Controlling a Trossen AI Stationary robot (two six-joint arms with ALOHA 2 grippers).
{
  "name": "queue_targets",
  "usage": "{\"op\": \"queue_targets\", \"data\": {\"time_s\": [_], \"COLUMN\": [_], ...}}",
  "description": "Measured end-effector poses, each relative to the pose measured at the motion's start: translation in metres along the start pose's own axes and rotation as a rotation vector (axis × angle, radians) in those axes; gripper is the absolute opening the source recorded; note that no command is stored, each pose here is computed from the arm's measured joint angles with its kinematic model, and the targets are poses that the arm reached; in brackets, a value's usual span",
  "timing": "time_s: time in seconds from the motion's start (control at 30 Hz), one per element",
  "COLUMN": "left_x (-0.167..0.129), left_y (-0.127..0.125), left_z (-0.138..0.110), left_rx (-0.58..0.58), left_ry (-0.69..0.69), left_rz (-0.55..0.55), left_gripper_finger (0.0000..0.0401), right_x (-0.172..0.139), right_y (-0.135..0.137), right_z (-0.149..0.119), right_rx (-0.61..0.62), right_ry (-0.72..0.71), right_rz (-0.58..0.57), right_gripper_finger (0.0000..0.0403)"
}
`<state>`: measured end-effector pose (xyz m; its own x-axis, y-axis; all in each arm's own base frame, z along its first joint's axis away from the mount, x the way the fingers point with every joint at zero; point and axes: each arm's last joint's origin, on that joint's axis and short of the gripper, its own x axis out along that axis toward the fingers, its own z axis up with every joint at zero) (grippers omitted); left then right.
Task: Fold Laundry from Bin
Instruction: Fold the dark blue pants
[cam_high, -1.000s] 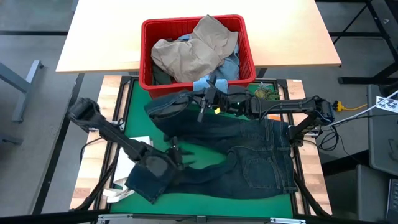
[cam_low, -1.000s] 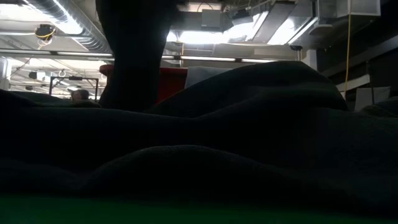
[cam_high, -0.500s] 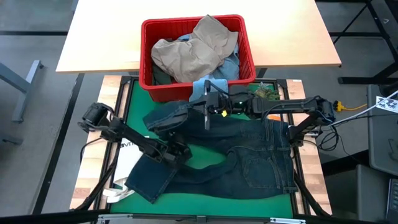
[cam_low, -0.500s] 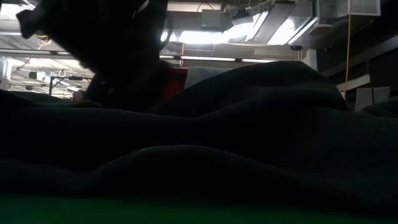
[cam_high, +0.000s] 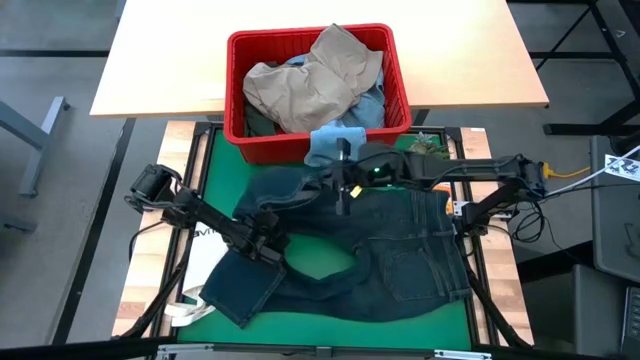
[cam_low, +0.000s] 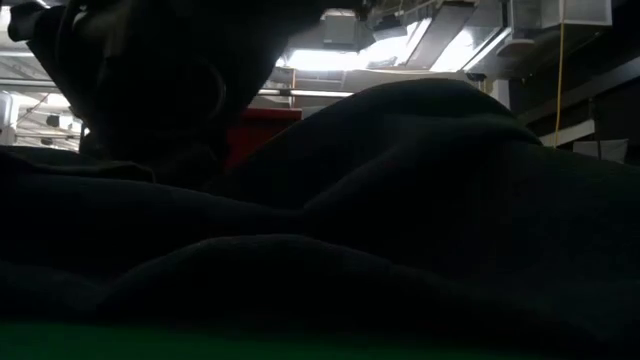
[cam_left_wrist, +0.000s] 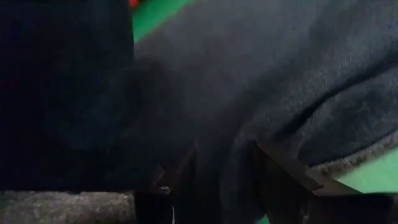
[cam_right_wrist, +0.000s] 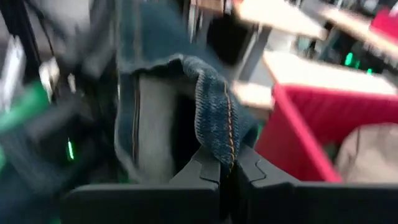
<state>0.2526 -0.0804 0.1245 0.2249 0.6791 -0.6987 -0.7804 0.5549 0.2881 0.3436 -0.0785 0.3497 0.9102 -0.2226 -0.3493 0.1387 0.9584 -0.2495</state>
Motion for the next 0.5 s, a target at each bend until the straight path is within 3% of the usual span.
{"op": "queue_targets", "data": {"time_s": [0.27,0.5], "left_x": [-0.003,-0.025], "left_y": [-0.003,-0.016], "left_z": [-0.002,0.01], "left_rx": [0.004,0.11], "left_ry": [0.097,0.064], "left_rz": [-0.043,-0.099], "left_gripper_finger": [0.0149,0.0149], "right_x": [0.014,0.016], "right_y": [0.006,0.007], "right_z": [-0.021,-0.024], "right_rx": [-0.062,-0.069], "right_ry": [0.155,0.178], "right_rz": [0.046,0.052], "right_gripper_finger": [0.0005,0.0005]}}
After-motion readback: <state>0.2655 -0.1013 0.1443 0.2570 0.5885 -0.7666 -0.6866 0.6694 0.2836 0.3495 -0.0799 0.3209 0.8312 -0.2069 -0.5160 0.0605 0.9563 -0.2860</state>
